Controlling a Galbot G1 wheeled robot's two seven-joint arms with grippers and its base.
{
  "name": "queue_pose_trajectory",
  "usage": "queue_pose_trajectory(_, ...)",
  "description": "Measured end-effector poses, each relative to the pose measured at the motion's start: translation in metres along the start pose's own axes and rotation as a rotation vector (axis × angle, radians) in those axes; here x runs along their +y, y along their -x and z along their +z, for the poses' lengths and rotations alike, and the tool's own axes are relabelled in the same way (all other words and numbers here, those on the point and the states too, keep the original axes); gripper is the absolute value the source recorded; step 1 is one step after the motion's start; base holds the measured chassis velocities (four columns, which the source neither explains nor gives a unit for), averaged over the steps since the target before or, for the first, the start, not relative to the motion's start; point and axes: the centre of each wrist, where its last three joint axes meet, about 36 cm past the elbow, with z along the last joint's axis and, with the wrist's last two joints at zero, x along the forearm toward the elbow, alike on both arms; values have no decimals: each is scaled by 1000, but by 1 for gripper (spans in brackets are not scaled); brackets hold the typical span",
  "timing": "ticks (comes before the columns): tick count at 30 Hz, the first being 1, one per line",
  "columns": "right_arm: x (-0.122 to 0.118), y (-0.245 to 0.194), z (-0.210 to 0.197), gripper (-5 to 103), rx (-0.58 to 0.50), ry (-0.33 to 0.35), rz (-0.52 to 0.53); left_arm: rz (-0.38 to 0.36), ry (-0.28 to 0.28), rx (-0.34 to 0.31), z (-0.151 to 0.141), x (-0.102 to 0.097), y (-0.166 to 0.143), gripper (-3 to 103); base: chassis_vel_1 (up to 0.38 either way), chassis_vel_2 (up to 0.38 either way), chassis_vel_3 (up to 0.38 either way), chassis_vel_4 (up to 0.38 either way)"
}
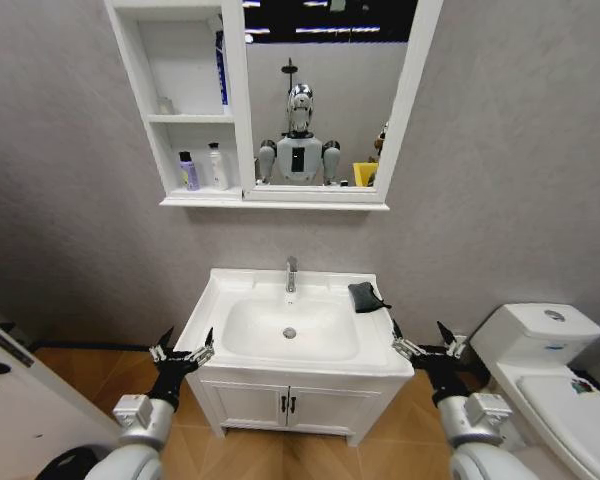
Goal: Move facial cleanser and shampoo from washbasin to cabinet, then wipe washbasin with towel.
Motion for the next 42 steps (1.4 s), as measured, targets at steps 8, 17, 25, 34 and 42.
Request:
queue_pose_trajectory(8,-1,4,3,100,-22,4,-21,-9,10,3,0,2,4,100,0,0,0,0)
queue_pose_trajectory(17,-3,4,7,100,9,-6,-23,-8,8,2,0,2,5,100,0,0,0,0)
queue_pose_trajectory(25,1,5,14,100,33,-6,-18,-8,6,2,0,2,6,100,-90,101,90,-92)
queue_pose_trajectory(34,-5,33,22,100,68,-21,4,-7,6,2,0,2,6,100,-115,119,116,-129)
queue_pose_trajectory(42,-25,94,47,100,197,-3,115,-8,5,3,0,2,6,100,42,-23,-14,25)
